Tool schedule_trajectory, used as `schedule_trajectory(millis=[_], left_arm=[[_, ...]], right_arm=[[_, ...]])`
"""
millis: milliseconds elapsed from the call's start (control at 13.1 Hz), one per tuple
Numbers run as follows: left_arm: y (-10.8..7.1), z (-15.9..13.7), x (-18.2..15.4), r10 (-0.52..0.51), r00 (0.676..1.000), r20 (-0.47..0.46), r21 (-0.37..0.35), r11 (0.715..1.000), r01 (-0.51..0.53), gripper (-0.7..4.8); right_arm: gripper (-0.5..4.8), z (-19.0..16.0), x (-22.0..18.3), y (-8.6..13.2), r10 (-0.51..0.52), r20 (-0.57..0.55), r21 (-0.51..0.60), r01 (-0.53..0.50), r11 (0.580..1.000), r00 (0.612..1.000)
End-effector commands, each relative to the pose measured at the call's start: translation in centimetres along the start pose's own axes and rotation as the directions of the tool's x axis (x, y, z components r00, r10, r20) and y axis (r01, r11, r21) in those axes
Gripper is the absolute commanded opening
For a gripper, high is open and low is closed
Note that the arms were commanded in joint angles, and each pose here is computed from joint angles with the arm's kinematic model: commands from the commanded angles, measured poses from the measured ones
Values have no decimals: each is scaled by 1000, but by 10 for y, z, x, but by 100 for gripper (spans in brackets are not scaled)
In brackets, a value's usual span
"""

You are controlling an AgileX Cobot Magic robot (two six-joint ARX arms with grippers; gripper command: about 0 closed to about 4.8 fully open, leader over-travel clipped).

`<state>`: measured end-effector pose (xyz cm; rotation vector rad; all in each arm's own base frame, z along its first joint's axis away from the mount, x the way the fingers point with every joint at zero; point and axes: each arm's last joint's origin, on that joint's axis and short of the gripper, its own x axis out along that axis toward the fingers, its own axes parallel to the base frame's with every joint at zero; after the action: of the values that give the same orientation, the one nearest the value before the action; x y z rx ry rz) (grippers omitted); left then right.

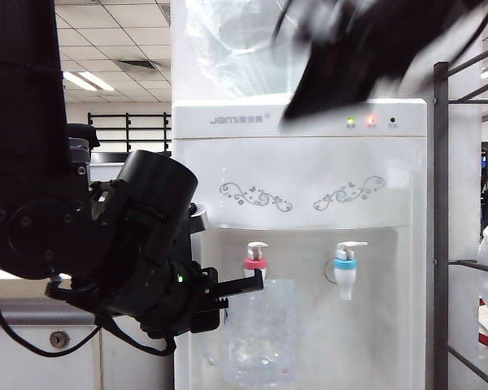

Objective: Pick up the plastic mug from the left desk, go to the hot water outlet of the water dispenser, press the vertical switch to get some water, then put the mug back on the desk.

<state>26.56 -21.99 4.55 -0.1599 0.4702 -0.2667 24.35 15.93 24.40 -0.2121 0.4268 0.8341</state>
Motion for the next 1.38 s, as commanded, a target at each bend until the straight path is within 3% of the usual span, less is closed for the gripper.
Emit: schedule_trajectory(millis=[77, 536, 1379], left_arm=[[-3, 7, 0, -16, 999, 43, -20, 1000, 17, -6], [-3, 7, 0, -16, 999, 43, -20, 1000, 17, -6], [-3, 7, 0, -16, 999, 43, -20, 1000, 17, -6]], right_arm=[[-1, -16, 34, -6, 8, -18, -23, -9, 1000, 1000], [-1, -49, 67, -6, 19, -150, -75, -30, 997, 989], [-1, -49, 75, -8, 4, -86, -114, -14, 993, 996]])
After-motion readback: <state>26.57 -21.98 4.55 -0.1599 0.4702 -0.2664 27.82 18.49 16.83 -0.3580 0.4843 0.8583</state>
